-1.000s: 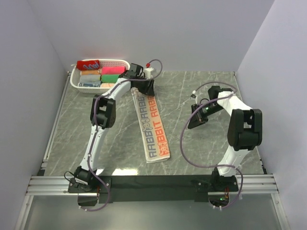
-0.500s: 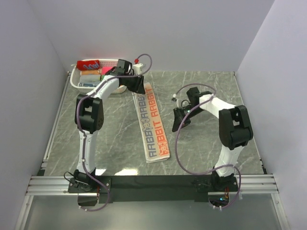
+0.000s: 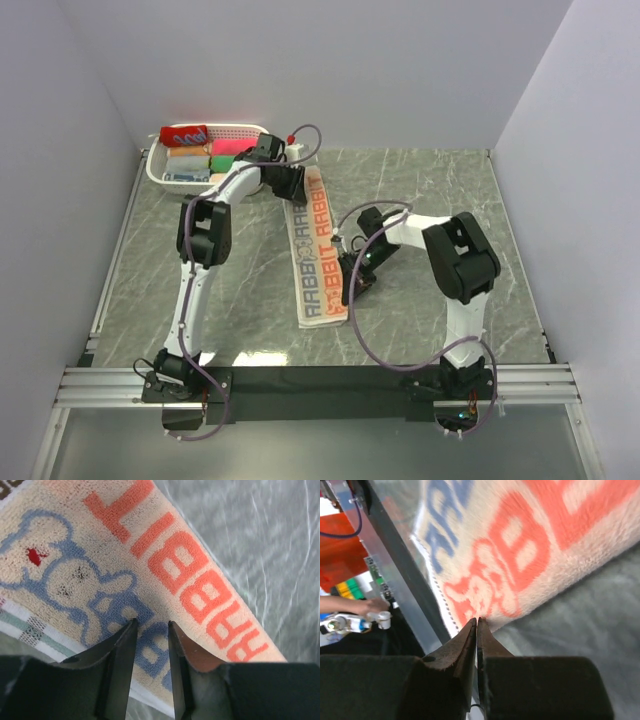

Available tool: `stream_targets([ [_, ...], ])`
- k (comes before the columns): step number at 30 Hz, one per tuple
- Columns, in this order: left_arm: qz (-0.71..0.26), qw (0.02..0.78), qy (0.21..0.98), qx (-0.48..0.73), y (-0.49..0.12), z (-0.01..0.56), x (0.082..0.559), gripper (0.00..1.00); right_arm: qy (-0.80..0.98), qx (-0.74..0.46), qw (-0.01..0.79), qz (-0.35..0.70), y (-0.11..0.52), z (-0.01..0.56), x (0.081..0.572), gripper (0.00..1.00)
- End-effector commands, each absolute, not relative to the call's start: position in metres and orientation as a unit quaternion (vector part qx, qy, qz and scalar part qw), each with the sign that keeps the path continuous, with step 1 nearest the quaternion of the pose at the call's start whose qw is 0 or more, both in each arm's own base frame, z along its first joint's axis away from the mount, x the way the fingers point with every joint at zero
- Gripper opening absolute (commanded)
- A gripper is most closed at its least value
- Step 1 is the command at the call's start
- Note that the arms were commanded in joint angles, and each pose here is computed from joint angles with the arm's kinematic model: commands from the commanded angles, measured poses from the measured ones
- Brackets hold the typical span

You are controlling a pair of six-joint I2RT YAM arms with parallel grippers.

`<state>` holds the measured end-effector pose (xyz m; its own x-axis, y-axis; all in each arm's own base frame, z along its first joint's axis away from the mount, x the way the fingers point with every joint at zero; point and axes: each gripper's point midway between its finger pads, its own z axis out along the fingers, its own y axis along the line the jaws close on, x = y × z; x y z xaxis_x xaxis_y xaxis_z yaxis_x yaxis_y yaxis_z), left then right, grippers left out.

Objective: Roll the towels
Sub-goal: Fold the towel

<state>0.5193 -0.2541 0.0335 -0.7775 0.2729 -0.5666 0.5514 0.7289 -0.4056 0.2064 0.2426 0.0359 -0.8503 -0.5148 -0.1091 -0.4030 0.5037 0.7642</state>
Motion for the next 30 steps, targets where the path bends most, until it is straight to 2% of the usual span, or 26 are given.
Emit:
stream_targets([
  [1, -0.276, 0.255, 0.904, 0.204, -0.253, 0.020, 0.542, 0.39, -0.865, 0.251, 0.081, -0.426, 0.250, 0.026, 0.207, 0.10],
  [7, -0.343, 0.288, 0.868, 0.215, -0.270, 0.049, 0.550, 0.50, -0.870, 0.249, 0.089, -0.417, 0.259, 0.016, 0.216, 0.11],
  [8, -0.357, 0.317, 0.849, 0.227, -0.274, 0.081, 0.552, 0.52, -0.873, 0.251, 0.085, -0.409, 0.258, 0.015, 0.217, 0.11],
  [10, -0.400, 0.313, 0.828, 0.237, -0.280, 0.104, 0.533, 0.55, -0.876, 0.253, 0.079, -0.402, 0.255, 0.016, 0.215, 0.12],
  [11, -0.412, 0.345, 0.805, 0.251, -0.279, 0.146, 0.529, 0.56, -0.877, 0.255, 0.075, -0.401, 0.253, 0.020, 0.214, 0.13],
  [12, -0.434, 0.334, 0.796, 0.258, -0.280, 0.154, 0.513, 0.57, -0.876, 0.260, 0.070, -0.400, 0.252, 0.023, 0.213, 0.14],
  [13, -0.438, 0.342, 0.788, 0.265, -0.278, 0.169, 0.505, 0.57, -0.875, 0.264, 0.067, -0.401, 0.251, 0.027, 0.210, 0.15],
  [14, -0.439, 0.371, 0.769, 0.280, -0.272, 0.209, 0.495, 0.57, -0.871, 0.274, 0.042, -0.406, 0.251, 0.041, 0.213, 0.16],
  [15, -0.439, 0.366, 0.769, 0.287, -0.266, 0.206, 0.482, 0.57, -0.864, 0.280, 0.028, -0.417, 0.253, 0.052, 0.214, 0.16],
  [16, -0.429, 0.399, 0.753, 0.300, -0.258, 0.241, 0.469, 0.57, -0.860, 0.284, 0.015, -0.424, 0.254, 0.060, 0.213, 0.17],
  [18, -0.423, 0.412, 0.751, 0.295, -0.239, 0.236, 0.450, 0.57, -0.847, 0.297, -0.034, -0.440, 0.263, 0.087, 0.218, 0.19],
  [19, -0.410, 0.444, 0.737, 0.302, -0.231, 0.265, 0.435, 0.57, -0.843, 0.303, -0.044, -0.443, 0.266, 0.093, 0.217, 0.19],
  [21, -0.390, 0.444, 0.743, 0.313, -0.217, 0.249, 0.413, 0.58, -0.838, 0.318, -0.047, -0.441, 0.272, 0.096, 0.213, 0.19],
  [22, -0.381, 0.452, 0.740, 0.321, -0.212, 0.260, 0.397, 0.58, -0.837, 0.325, -0.039, -0.438, 0.275, 0.093, 0.209, 0.19],
  [30, -0.330, 0.427, 0.746, 0.390, -0.188, 0.216, 0.317, 0.58, -0.856, 0.301, 0.052, -0.418, 0.270, 0.032, 0.189, 0.18],
])
